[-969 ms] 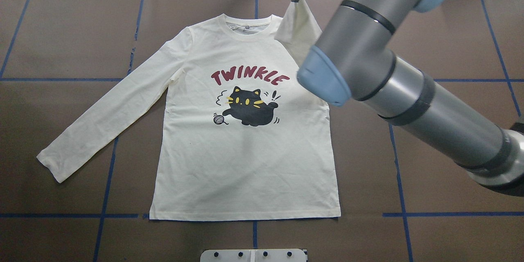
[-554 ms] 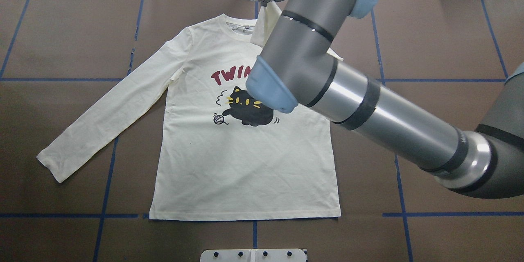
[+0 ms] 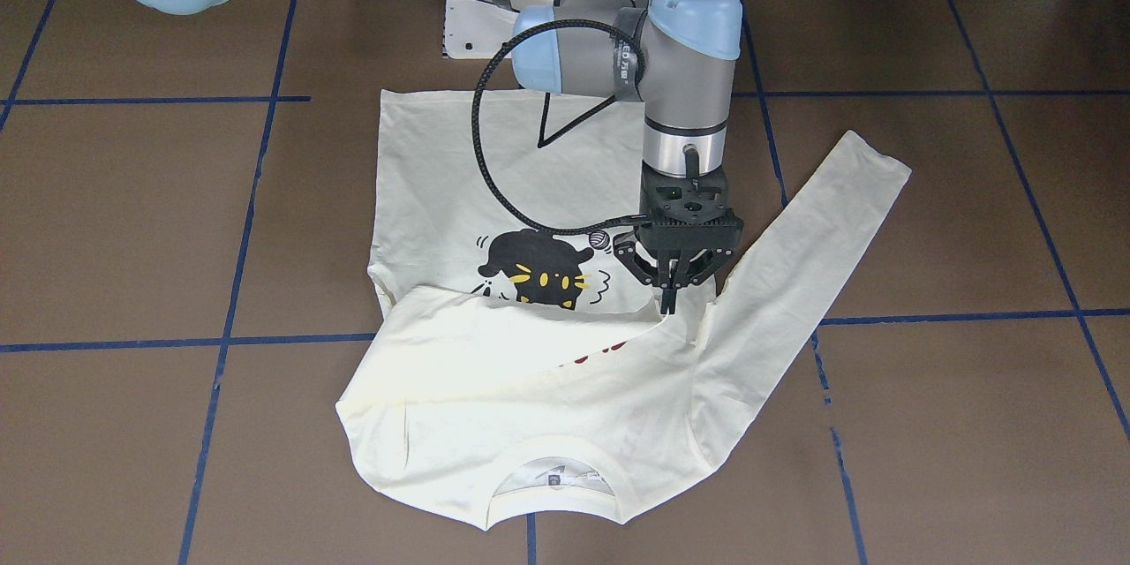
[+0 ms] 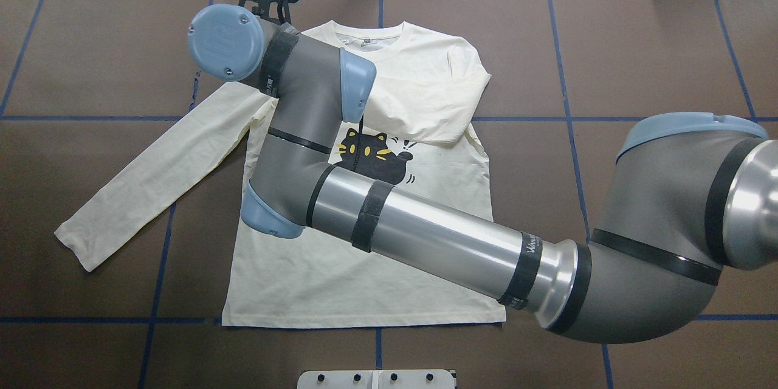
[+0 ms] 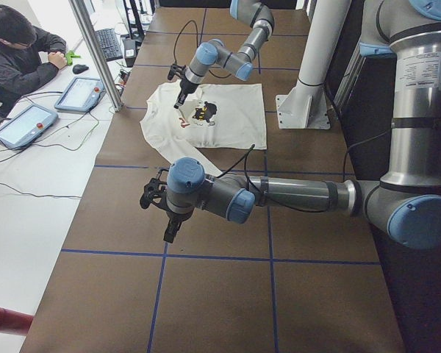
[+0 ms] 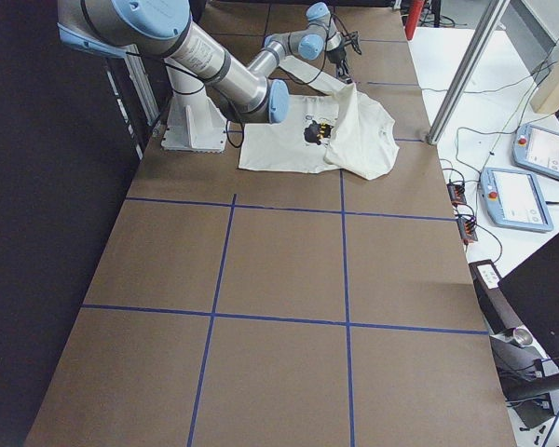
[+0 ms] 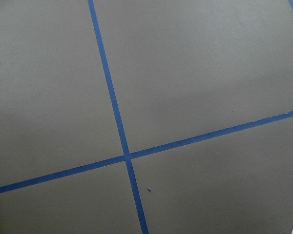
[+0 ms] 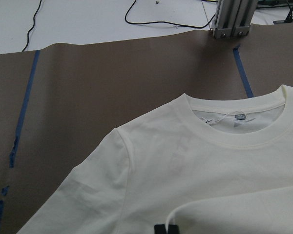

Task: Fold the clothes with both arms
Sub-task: 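Lift the sleeve with the right gripper and fold it across the shirt body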

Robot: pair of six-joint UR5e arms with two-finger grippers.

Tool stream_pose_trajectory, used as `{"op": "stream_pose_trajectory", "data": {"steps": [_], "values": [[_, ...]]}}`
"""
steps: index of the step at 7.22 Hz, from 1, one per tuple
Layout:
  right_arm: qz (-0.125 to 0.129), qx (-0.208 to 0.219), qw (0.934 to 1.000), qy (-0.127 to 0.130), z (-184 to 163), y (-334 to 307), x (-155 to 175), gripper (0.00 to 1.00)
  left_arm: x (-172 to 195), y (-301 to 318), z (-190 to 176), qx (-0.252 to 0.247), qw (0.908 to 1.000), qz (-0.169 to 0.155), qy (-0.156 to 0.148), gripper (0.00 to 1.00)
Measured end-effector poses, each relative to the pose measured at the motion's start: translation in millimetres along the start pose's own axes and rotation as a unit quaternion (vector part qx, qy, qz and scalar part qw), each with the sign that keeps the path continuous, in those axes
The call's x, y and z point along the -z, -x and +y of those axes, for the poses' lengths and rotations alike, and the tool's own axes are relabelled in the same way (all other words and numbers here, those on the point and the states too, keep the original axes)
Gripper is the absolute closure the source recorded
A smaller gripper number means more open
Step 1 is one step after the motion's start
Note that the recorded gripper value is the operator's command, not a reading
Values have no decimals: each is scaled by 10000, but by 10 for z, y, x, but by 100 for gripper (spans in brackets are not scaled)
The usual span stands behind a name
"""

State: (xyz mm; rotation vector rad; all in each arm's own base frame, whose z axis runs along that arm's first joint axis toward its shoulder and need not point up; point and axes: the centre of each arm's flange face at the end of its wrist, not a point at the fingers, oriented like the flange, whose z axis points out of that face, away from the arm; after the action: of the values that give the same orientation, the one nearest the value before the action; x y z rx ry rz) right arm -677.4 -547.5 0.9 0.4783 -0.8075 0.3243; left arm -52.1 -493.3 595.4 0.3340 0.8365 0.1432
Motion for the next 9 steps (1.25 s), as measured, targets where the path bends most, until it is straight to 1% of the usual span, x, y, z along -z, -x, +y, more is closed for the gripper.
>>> {"op": "stream_pose_trajectory", "data": {"steps": [1,2,4,5,6,7,8,9], "values": [[-28,-164,9999,2,-3,86,15,5,0,0,1,0,10000,-1,0,0],[-38,-278,9996,12,-22,165,41,0,0,1,1,0,10000,-3,0,0],[-39,-371,9993,34,-93,306,111,0,15,-15,-39,-47,10000,-22,-32,0],[-61,-415,9991,88,-204,325,156,0,43,-52,-113,-124,9999,-22,-95,0],[-99,-480,9985,235,-446,281,212,0,100,-122,-226,-272,9994,-16,-224,0],[-93,-508,9977,448,-778,157,257,0,188,-225,-345,-580,9971,-5,-500,0],[4,-464,9968,654,-1123,-49,290,0,279,-334,-466,-1011,9908,14,-902,0],[113,-364,9952,904,-1464,-393,340,0,364,-445,-591,-1297,9832,63,-1284,0]]}}
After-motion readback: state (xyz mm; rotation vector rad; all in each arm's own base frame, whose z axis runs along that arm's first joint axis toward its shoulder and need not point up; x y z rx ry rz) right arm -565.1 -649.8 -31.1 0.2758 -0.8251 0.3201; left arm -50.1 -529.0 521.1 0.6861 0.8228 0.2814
